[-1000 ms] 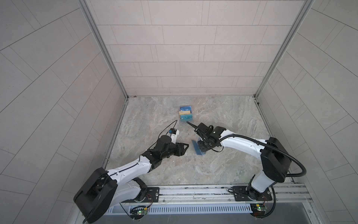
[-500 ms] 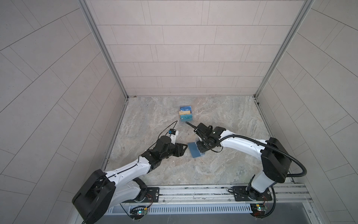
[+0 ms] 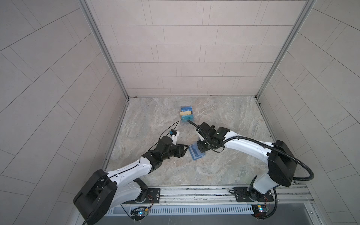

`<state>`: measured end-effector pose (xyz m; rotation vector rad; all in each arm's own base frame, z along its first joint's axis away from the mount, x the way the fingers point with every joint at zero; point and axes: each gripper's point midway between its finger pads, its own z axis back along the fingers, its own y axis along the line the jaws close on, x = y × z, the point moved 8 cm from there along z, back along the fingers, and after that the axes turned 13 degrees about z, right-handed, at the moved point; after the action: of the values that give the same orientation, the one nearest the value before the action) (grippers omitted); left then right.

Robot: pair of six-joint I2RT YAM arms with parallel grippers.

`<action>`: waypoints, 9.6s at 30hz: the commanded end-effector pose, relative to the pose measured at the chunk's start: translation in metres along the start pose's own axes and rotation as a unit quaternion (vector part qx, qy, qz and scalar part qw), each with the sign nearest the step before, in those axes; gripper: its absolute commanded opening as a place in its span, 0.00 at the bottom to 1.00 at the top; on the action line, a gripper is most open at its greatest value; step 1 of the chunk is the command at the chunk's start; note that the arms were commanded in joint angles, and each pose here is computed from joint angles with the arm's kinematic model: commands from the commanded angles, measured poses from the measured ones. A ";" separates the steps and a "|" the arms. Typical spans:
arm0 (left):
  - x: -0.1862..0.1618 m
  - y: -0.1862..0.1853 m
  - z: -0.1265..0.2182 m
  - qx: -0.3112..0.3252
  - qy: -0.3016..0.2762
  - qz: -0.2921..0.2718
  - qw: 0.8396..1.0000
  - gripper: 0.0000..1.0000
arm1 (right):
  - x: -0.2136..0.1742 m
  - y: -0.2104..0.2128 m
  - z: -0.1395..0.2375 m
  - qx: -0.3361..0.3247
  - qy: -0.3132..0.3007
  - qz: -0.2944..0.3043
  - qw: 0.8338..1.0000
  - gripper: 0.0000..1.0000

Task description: Take the credit cards out of the card holder

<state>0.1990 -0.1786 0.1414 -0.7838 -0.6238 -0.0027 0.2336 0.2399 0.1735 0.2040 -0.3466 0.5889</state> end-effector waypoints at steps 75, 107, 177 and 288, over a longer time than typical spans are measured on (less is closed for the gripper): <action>-0.015 0.022 -0.001 0.045 0.001 0.015 0.999 0.43 | -0.020 -0.032 -0.022 -0.009 0.000 -0.016 1.000 0.19; -0.033 0.035 -0.028 0.035 0.057 0.031 0.997 0.28 | -0.069 -0.006 -0.051 0.043 0.063 -0.075 0.994 0.22; -0.059 0.058 -0.031 0.032 0.065 0.065 0.995 0.00 | -0.005 0.042 -0.074 -0.078 0.021 0.017 0.997 0.72; -0.039 0.025 -0.035 0.012 0.096 -0.007 0.995 0.09 | -0.016 -0.012 -0.081 0.203 -0.016 -0.141 0.969 0.33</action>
<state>0.1898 -0.1869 0.0833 -0.7241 -0.4405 -0.0666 0.2526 0.2477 0.0942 0.6271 -0.2312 0.3902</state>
